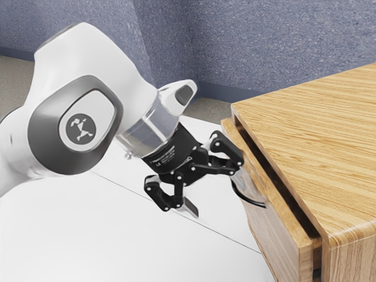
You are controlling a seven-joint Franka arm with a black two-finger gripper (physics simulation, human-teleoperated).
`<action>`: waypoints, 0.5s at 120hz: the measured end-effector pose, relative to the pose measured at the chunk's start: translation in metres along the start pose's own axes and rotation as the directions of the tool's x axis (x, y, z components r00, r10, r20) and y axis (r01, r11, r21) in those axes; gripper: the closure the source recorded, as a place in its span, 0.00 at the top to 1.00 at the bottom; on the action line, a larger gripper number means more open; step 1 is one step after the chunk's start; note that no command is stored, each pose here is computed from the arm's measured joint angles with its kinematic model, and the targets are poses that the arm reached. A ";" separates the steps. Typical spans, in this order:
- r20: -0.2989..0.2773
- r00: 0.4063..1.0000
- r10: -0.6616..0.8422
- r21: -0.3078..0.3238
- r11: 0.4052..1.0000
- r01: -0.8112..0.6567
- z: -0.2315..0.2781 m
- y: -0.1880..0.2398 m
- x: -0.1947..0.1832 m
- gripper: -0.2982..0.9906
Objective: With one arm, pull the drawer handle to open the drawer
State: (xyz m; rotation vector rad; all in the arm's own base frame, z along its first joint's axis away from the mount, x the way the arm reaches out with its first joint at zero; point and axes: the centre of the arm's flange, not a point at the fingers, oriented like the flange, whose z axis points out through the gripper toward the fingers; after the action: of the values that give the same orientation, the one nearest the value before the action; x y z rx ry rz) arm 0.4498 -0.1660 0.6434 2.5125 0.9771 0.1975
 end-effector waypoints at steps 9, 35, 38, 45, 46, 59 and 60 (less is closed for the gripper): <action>-0.005 1.000 0.007 -0.001 1.000 -0.007 -0.004 -0.001 -0.001 0.76; -0.003 1.000 0.020 0.002 1.000 -0.020 -0.006 -0.004 0.000 0.76; -0.002 1.000 0.020 0.004 1.000 -0.020 -0.005 -0.005 0.001 0.76; -0.002 1.000 0.020 0.009 1.000 -0.020 -0.003 -0.007 0.001 0.76; -0.002 1.000 0.020 0.009 1.000 -0.020 -0.003 -0.007 0.001 0.76; -0.007 1.000 0.020 0.010 1.000 -0.020 -0.004 -0.011 0.002 0.76; -0.007 1.000 0.020 0.010 1.000 -0.020 -0.004 -0.011 0.002 0.76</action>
State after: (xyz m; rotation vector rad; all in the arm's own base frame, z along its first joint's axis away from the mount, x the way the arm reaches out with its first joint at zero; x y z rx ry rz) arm 0.4430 -0.1558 0.6421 2.5332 0.9587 0.2081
